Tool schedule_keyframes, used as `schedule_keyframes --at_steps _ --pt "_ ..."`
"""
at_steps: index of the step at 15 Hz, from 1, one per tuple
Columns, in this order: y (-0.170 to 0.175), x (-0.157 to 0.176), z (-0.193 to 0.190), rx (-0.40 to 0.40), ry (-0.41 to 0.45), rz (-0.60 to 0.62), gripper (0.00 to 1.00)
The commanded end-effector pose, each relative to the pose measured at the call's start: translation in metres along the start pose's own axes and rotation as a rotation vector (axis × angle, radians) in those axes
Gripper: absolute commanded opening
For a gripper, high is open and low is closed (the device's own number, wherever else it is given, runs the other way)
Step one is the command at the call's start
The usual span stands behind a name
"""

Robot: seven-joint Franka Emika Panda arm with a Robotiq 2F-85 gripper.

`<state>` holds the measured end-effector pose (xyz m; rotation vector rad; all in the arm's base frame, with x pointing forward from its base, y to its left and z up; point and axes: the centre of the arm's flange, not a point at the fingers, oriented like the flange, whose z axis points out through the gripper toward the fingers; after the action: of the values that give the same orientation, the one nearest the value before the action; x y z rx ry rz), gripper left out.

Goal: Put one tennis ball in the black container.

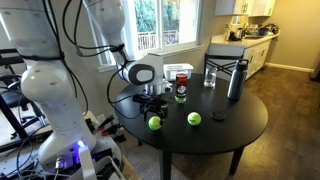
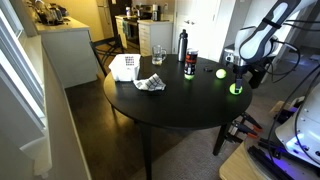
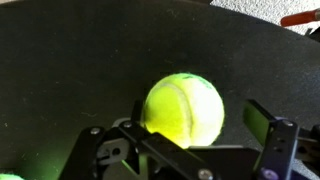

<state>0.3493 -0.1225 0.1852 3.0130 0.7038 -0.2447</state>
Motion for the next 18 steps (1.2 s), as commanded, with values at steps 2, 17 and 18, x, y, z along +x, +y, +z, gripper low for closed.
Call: schedule_keyframes --at_steps 2,17,18 --pt "-0.026 -0.034 0.001 0.028 -0.035 -0.025 1.0" --pt "-0.023 -0.019 -0.074 -0.044 0.223 -0.171 0.42" --pt "-0.021 -0.015 -0.083 -0.048 0.254 -0.178 0.42"
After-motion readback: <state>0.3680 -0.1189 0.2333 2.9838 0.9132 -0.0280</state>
